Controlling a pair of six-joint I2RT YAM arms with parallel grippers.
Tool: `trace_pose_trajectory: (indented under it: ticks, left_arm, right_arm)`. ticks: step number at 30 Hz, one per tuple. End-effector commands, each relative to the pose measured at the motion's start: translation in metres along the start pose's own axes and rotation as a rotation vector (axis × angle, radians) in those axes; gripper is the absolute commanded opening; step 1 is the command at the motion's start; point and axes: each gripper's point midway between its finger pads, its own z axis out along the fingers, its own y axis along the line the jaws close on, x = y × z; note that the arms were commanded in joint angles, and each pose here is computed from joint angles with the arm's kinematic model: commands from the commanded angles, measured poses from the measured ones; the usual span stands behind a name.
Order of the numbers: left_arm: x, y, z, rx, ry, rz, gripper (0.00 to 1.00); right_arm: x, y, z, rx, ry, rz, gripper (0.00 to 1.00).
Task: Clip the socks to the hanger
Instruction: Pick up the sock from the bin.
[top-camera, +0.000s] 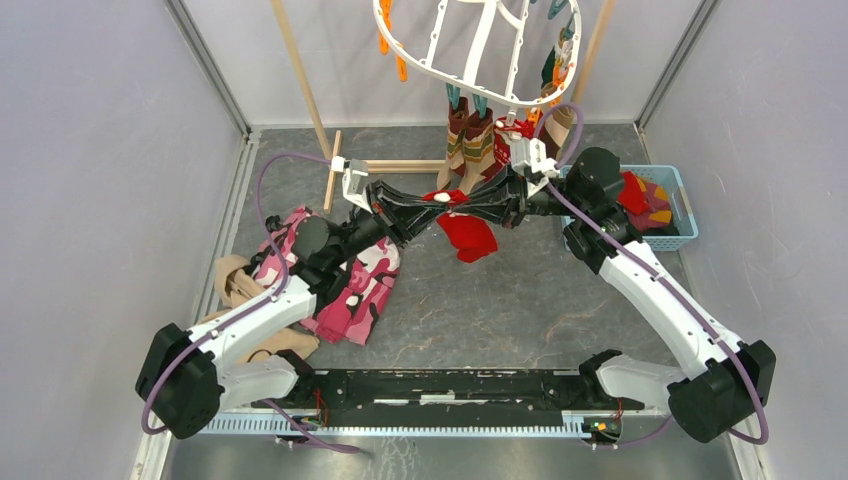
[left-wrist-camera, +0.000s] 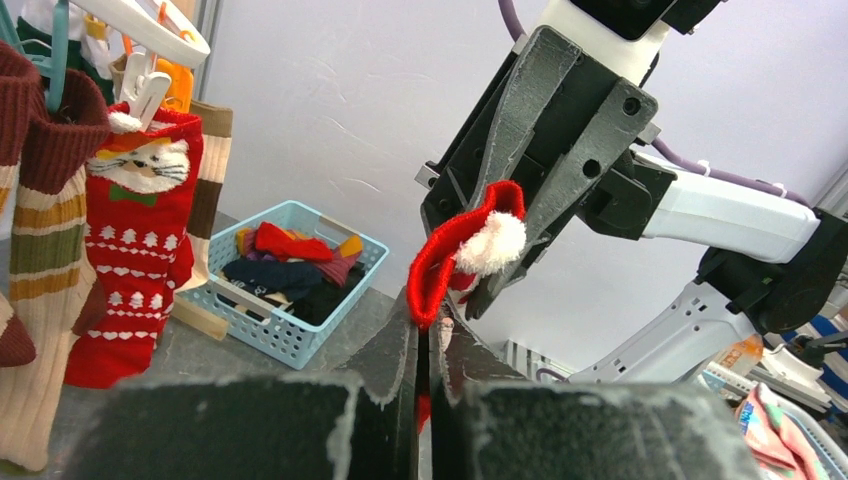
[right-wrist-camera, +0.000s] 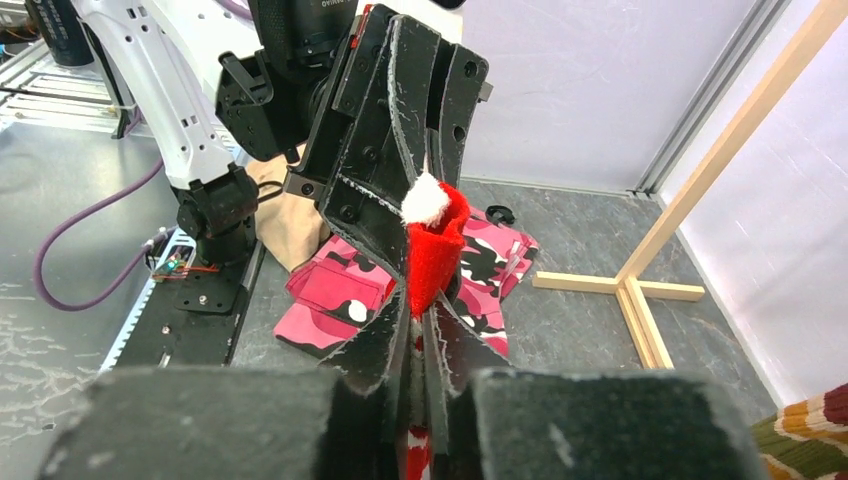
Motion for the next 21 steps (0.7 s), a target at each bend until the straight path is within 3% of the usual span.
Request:
trace_pose_trajectory:
  ticks: [1,3,8,12,16,21]
  left_arm:
    - [-0.024,-0.015,0.007,0.060,-0.056,0.000,0.02]
    - [-0.023,-0.010,0.005,0.040,-0.049,0.019,0.08]
    - [-0.017,0.019,-0.021,-0.106,-0.017,0.117,0.47]
    - [-0.009,0.051,-0.050,-0.242,0.017,0.220,0.66]
    - [-0.005,0.088,-0.069,-0.358,0.051,0.273,0.75]
    - [-0.029,0.148,-0.086,-0.480,-0.011,0.284,0.81]
  right_arm:
    - [-0.010,0.002,0.000,-0.023,-0.026,-0.015,0.04]
    - [-0.007,0.002,-0.002,-0.021,-0.025,-0.005,0.00]
    - [0.007,0.000,-0.017,-0.003,-0.013,0.013,0.00]
    - [0.020,-0.002,-0.030,0.014,0.004,0.022,0.00]
    - [0.032,-0.008,-0.039,0.022,0.025,0.019,0.00]
    - [0.043,-0.013,-0.043,0.027,0.050,0.035,0.00]
